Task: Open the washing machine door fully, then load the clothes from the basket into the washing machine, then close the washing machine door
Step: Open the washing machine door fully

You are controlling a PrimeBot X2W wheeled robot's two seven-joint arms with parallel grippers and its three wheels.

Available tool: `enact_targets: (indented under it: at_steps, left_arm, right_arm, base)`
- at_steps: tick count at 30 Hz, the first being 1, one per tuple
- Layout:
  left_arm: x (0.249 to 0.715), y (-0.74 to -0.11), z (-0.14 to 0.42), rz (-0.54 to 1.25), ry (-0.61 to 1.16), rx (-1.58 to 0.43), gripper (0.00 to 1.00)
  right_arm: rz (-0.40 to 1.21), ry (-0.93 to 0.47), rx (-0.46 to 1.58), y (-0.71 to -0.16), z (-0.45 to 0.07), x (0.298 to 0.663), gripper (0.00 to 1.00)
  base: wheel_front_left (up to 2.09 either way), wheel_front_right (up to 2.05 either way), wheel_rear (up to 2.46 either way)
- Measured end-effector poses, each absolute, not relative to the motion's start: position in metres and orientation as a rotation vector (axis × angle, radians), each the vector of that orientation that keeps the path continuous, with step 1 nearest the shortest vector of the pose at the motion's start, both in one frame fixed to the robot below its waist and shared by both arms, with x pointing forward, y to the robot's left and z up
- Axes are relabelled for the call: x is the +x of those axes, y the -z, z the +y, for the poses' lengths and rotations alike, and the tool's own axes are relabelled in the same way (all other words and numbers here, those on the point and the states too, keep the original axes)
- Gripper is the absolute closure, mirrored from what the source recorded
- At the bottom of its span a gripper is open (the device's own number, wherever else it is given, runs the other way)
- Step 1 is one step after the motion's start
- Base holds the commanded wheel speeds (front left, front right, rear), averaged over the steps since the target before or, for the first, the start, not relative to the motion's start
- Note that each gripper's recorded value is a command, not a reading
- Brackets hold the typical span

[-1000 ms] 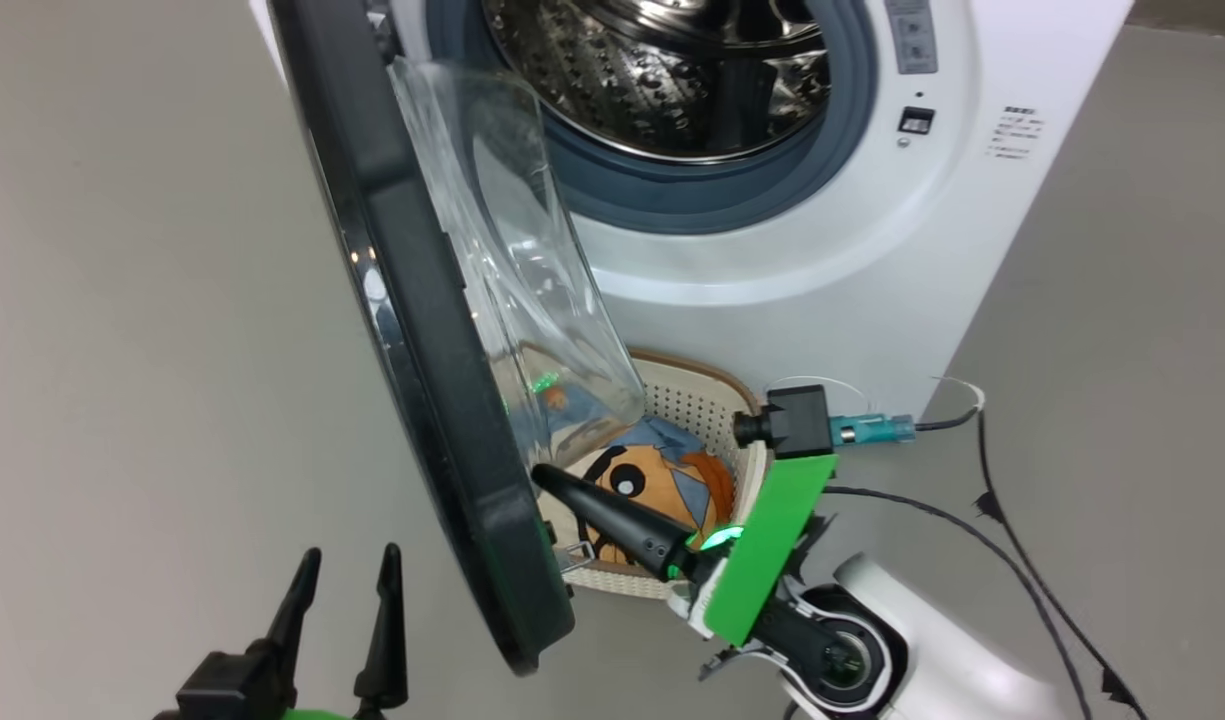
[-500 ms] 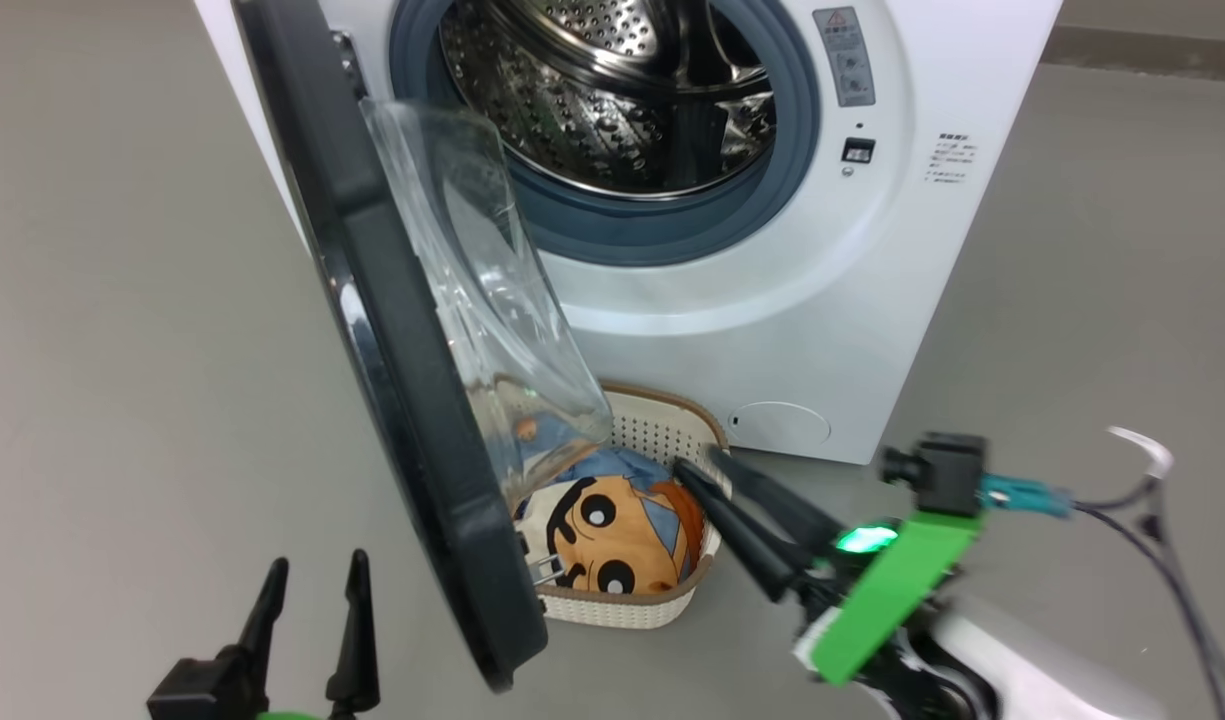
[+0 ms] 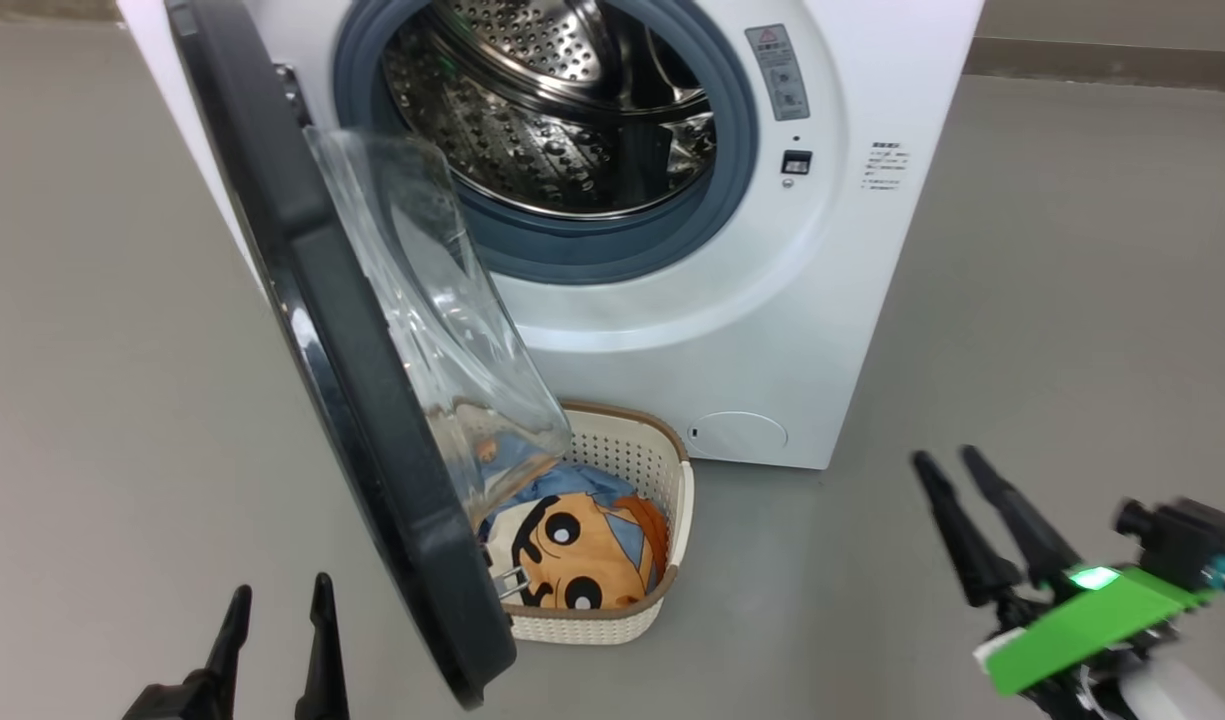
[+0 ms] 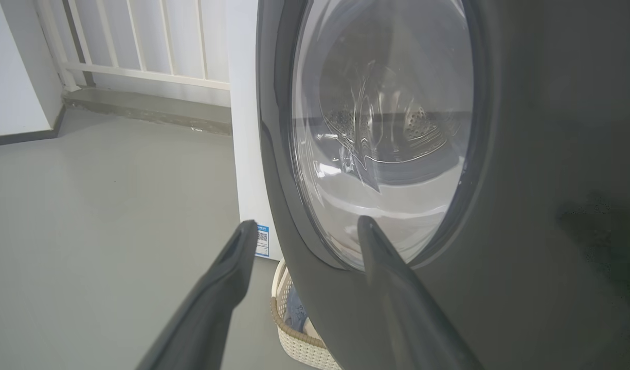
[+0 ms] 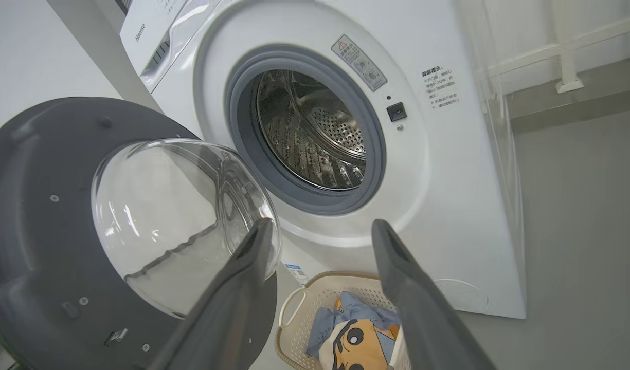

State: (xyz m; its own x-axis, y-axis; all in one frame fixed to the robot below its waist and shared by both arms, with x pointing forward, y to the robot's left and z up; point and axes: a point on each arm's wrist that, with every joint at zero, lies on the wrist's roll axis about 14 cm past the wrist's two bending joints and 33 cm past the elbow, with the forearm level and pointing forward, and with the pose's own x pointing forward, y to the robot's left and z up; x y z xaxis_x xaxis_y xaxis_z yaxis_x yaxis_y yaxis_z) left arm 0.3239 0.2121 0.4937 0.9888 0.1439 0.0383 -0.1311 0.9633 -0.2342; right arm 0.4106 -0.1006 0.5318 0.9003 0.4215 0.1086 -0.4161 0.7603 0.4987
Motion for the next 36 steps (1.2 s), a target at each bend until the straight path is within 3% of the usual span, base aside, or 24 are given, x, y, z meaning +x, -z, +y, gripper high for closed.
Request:
enact_targets:
  at_steps: [12,36]
  left_arm:
    - [0.322,-0.492,0.207,-0.048,-0.116,-0.225,0.00]
    - [0.324,-0.487,0.196,-0.032,-0.061,-0.218,0.00]
  right_arm:
    - [-0.016,-0.252,0.452,-0.508,-0.153,0.379,0.00]
    - [-0.016,-0.041,0.272,-0.487,-0.202,0.333,0.00]
  base:
    - [0.00,0.00,0.00]
    - [0.00,0.00,0.00]
